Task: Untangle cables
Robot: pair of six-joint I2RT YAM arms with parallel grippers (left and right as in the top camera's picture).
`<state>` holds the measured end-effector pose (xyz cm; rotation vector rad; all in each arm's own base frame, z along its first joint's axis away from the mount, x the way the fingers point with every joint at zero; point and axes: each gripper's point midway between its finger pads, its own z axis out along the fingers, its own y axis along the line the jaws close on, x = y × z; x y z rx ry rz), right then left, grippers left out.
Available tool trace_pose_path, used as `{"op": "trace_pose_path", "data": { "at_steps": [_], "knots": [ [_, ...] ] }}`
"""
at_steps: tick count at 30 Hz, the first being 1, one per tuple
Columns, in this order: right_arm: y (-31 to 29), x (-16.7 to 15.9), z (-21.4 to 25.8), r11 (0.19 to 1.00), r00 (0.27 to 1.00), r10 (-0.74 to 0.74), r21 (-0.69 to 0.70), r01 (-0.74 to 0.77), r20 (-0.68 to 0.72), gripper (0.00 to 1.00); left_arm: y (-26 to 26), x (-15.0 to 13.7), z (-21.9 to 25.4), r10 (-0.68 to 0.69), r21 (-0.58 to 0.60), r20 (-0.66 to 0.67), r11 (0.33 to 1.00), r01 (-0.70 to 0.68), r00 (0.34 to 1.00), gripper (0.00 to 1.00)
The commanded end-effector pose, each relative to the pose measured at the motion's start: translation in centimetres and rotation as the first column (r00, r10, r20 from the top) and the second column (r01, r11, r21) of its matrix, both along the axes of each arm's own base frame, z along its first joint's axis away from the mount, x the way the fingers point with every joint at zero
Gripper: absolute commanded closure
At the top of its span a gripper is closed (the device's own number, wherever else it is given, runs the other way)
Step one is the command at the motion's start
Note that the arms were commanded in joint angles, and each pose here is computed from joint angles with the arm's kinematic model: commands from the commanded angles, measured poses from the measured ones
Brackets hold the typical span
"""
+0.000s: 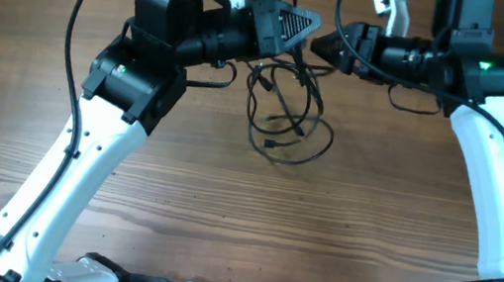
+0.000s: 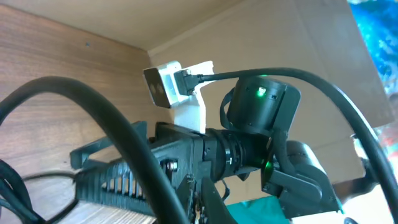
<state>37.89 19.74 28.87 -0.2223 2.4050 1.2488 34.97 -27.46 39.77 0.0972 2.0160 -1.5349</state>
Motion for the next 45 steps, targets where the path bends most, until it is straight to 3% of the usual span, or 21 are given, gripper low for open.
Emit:
{"op": "trace_pose_path", "data": {
  "at_steps": [1, 8, 17, 26, 30, 32, 33, 35, 39, 42, 45],
  "knots": [
    [0.4, 0.1, -1.4, 1.0, 0.998, 0.003, 0.009, -0.003, -0.067, 0.31, 0.2, -0.3, -0.2, -0.06, 0.108, 0.188, 0.993, 0.04, 0.98, 0.96],
    [-1.1, 0.0, -1.8, 0.979, 0.962, 0.185, -0.119, -0.163, 0.201, 0.25, 1.6, -0.1, -1.4, -0.065, 0.131, 0.139, 0.99, 0.047, 0.988, 0.96],
    [-1.5, -2.2, -3.6, 0.886, 0.83, 0.443, -0.309, -0.347, 0.338, 0.26, 1.4, -0.4, -1.1, -0.043, 0.041, -0.017, 0.998, 0.044, 0.999, 0.96],
    [-0.7, -2.3, -5.7, 0.855, 0.809, 0.494, -0.346, -0.386, 0.318, 0.48, 0.5, -2.2, 0.5, -0.159, -0.034, -0.023, 0.987, 0.159, 0.987, 0.96],
    [-0.5, -1.3, -5.6, 0.88, 0.84, 0.446, -0.32, -0.35, 0.308, 0.83, 0.4, -2.7, 0.4, -0.187, -0.037, -0.036, 0.982, 0.186, 0.982, 0.96],
    [-0.7, -0.5, -4.8, 0.906, 0.866, 0.39, -0.296, -0.301, 0.313, 0.96, 0.5, -2.8, -0.2, -0.184, -0.026, -0.057, 0.983, 0.183, 0.981, 0.96],
    [-0.9, -0.2, -4.4, 0.919, 0.88, 0.36, -0.282, -0.276, 0.311, 0.96, 0.5, -2.7, -0.5, -0.176, -0.02, -0.069, 0.984, 0.175, 0.982, 0.96],
    [-1.4, -0.1, -2.4, 0.945, 0.9, 0.294, -0.238, -0.224, 0.322, 0.96, 1.0, -2.0, -2.0, -0.119, 0.038, -0.088, 0.992, 0.123, 0.989, 0.96],
    [-2.0, -2.2, 4.7, 0.962, 0.837, 0.274, -0.132, -0.24, 0.473, 0.96, 3.9, 0.2, -7.0, 0.136, 0.244, -0.174, 0.965, -0.091, 0.975, 0.96],
    [-4.1, -3.4, 9.4, 0.988, 0.837, 0.154, -0.072, -0.137, 0.525, 0.96, 6.5, 1.0, -10.0, 0.299, 0.388, -0.202, 0.899, -0.204, 0.932, 0.96],
    [-6.6, -4.8, 13.4, 1.0, 0.822, 0.024, -0.015, -0.019, 0.57, 0.96, 9.8, 1.5, -12.5, 0.463, 0.533, -0.184, 0.788, -0.308, 0.867, 0.96]
  ]
}}
